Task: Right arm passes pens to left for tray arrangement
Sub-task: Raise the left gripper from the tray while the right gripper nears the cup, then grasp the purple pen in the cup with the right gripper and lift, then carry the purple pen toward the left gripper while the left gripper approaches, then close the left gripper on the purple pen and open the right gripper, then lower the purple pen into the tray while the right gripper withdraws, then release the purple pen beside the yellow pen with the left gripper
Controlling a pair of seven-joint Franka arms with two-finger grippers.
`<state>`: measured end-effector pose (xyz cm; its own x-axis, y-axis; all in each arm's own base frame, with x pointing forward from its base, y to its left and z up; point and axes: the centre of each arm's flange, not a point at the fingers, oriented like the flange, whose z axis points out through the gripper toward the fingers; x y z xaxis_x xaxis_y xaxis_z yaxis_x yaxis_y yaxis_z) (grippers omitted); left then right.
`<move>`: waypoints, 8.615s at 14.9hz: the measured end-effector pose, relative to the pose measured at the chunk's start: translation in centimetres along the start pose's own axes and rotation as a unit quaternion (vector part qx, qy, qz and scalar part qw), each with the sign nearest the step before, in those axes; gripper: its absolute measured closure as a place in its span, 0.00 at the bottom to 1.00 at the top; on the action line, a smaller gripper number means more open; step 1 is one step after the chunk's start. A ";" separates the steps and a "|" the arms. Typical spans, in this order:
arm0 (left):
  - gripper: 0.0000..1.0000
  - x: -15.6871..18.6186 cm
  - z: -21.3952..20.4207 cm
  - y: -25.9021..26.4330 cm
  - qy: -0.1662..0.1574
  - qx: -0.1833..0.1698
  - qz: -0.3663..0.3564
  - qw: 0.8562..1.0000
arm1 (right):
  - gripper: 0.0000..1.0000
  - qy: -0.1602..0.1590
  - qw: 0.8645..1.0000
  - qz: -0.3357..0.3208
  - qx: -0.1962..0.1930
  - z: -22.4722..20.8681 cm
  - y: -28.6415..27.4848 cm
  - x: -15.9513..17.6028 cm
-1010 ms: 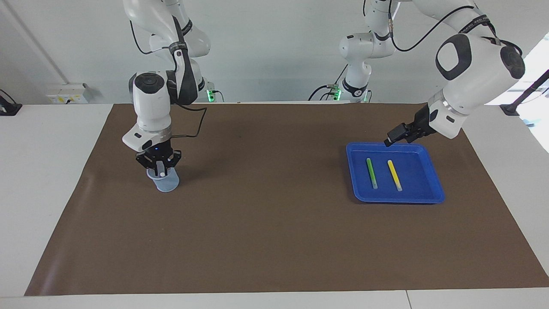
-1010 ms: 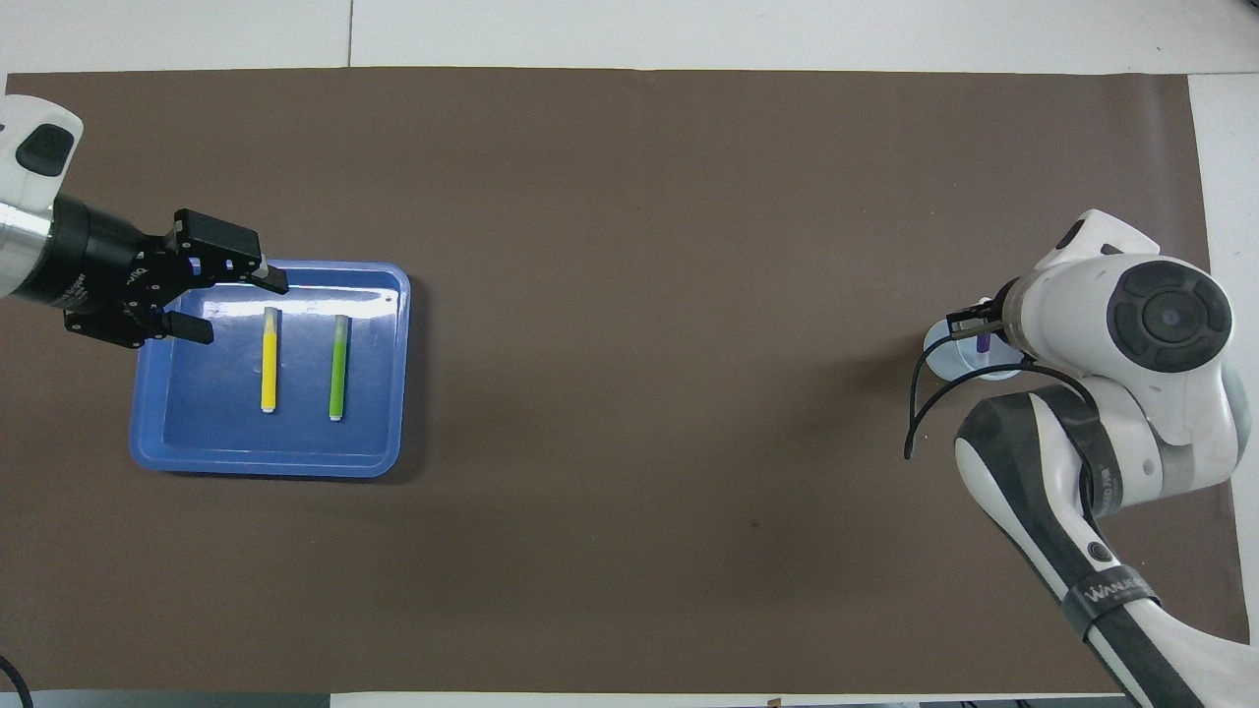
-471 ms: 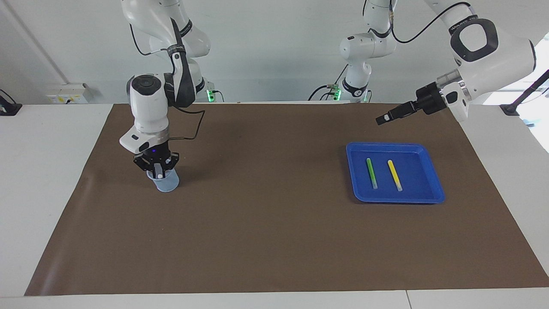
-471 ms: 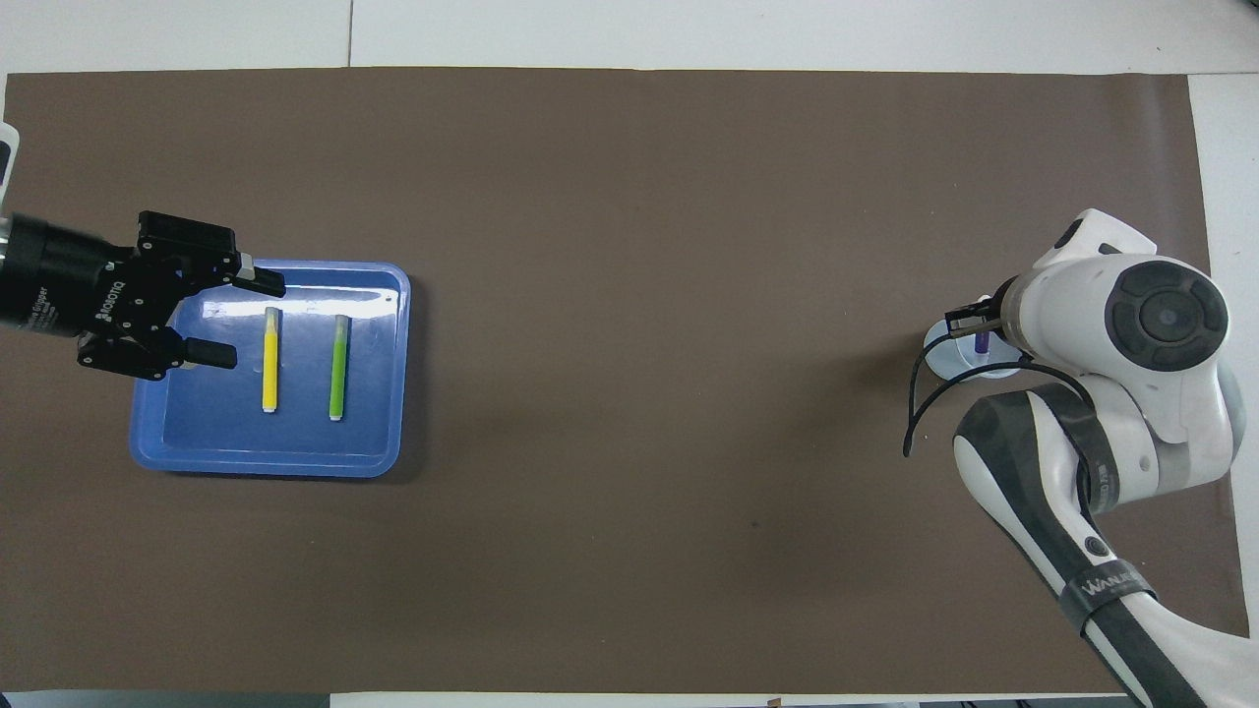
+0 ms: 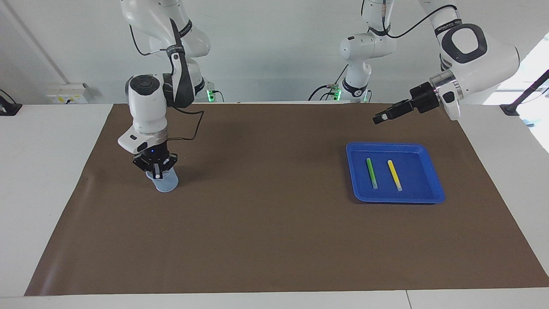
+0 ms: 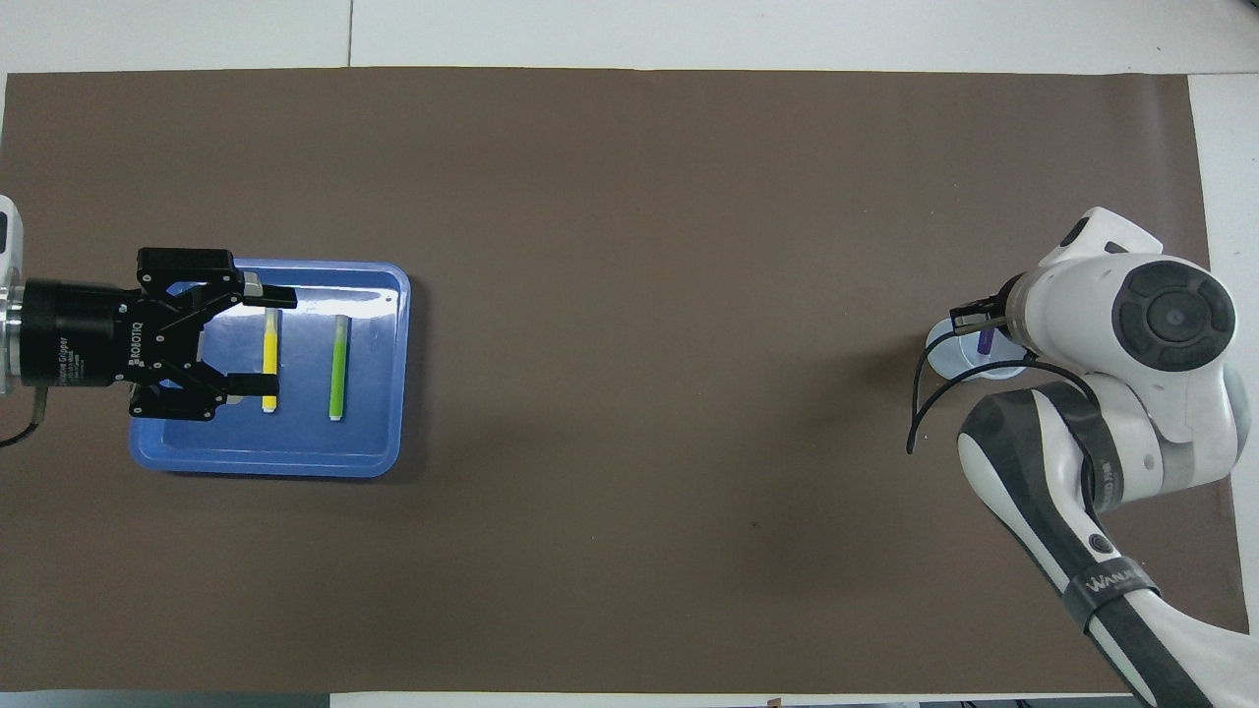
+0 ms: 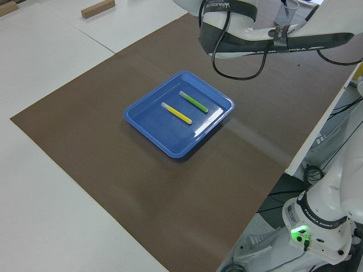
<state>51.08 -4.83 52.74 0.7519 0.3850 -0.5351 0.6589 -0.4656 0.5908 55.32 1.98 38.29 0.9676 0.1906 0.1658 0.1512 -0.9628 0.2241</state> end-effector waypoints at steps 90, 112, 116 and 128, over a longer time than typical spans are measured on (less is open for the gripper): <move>0.83 3.1 3.7 -0.7 0.124 0.052 -0.096 0.986 | 0.00 -0.030 0.927 0.311 0.209 -18.2 -7.8 10.1; 0.83 22.7 6.2 -9.7 0.034 0.515 0.203 0.832 | 0.00 -0.097 0.978 0.166 0.086 -24.3 6.8 3.2; 0.83 22.8 6.4 -10.8 0.026 0.517 0.197 0.833 | 0.00 -0.111 0.978 0.154 0.087 -24.2 7.0 2.7; 0.04 23.6 5.6 -12.0 0.046 0.509 0.189 0.839 | 0.00 -0.108 0.979 0.148 0.095 -24.8 6.3 2.6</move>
<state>60.79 5.43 29.63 0.9321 0.0950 -0.3496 0.0492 -0.9892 -0.1378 53.76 1.18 63.93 0.9918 -0.1266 -0.0153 -0.1265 -0.9919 0.0119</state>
